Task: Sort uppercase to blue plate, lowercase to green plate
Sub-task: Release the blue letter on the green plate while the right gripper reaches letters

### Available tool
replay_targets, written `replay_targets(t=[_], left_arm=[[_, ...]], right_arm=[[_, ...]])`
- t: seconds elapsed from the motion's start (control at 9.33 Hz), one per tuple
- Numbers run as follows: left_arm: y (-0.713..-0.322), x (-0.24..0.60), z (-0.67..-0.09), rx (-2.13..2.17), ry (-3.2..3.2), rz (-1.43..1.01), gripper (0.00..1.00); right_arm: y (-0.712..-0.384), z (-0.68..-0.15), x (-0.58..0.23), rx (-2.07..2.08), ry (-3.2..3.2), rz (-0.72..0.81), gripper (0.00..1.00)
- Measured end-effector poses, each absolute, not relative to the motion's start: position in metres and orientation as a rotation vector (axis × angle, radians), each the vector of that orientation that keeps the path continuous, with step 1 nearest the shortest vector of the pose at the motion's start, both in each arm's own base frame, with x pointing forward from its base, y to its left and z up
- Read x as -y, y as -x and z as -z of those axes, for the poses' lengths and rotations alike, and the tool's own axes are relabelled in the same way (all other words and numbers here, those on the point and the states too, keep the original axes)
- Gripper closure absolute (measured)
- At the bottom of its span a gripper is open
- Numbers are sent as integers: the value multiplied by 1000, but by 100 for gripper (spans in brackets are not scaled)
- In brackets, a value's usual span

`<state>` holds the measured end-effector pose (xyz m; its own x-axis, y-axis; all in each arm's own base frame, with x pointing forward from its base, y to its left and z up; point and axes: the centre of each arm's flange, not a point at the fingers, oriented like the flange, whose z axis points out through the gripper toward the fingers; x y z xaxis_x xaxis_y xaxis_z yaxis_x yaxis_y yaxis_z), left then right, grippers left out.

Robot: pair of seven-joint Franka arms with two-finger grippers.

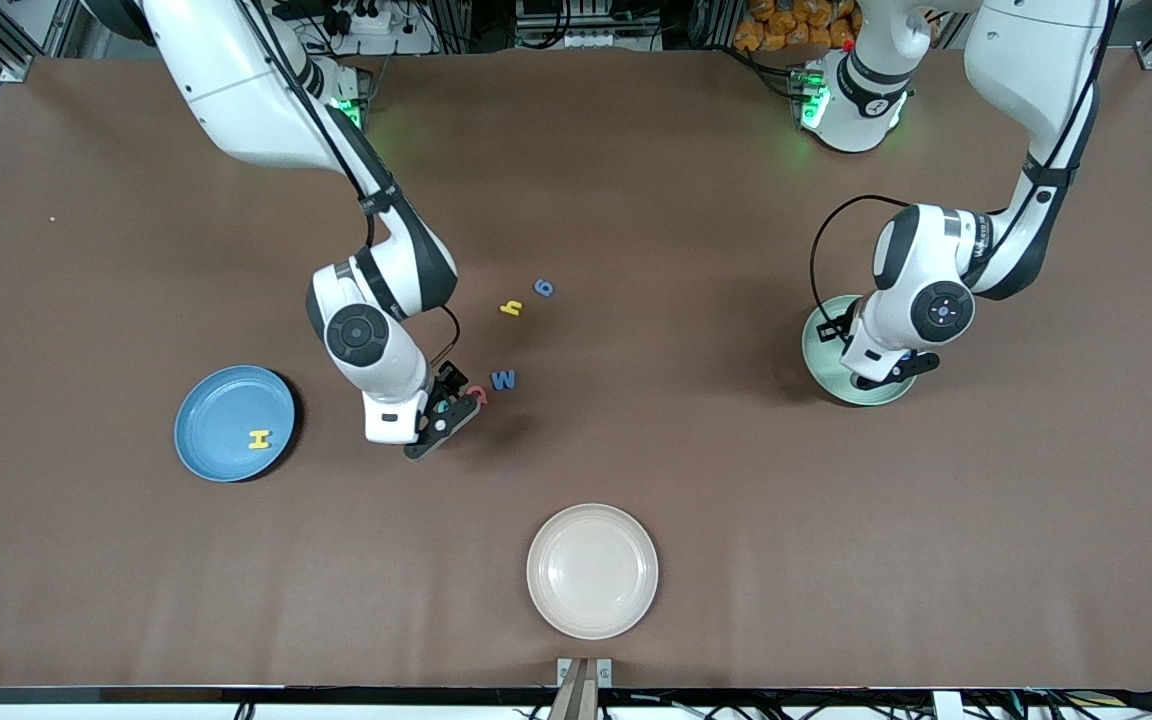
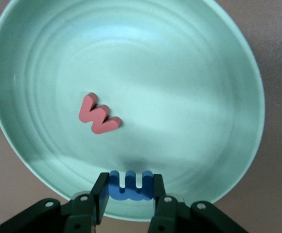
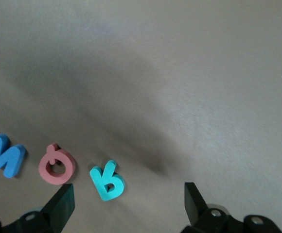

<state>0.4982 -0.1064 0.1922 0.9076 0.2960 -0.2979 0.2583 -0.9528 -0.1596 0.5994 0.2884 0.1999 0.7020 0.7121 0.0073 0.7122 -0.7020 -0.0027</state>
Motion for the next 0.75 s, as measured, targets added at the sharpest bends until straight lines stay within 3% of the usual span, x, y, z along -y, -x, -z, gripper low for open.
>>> replay_targets(t=[0.21, 0.54, 0.75], left_arm=[[-503, 109, -198, 401, 2974, -457, 46], [-526, 116, -224, 334, 3023, -368, 4], [-542, 126, -243, 320, 3046, -312, 0]], right_arm=[[-595, -193, -295, 1308, 2842, -9, 0], [-587, -185, -307, 1358, 2814, -27, 0], [-585, -178, -307, 1361, 2813, -39, 0]])
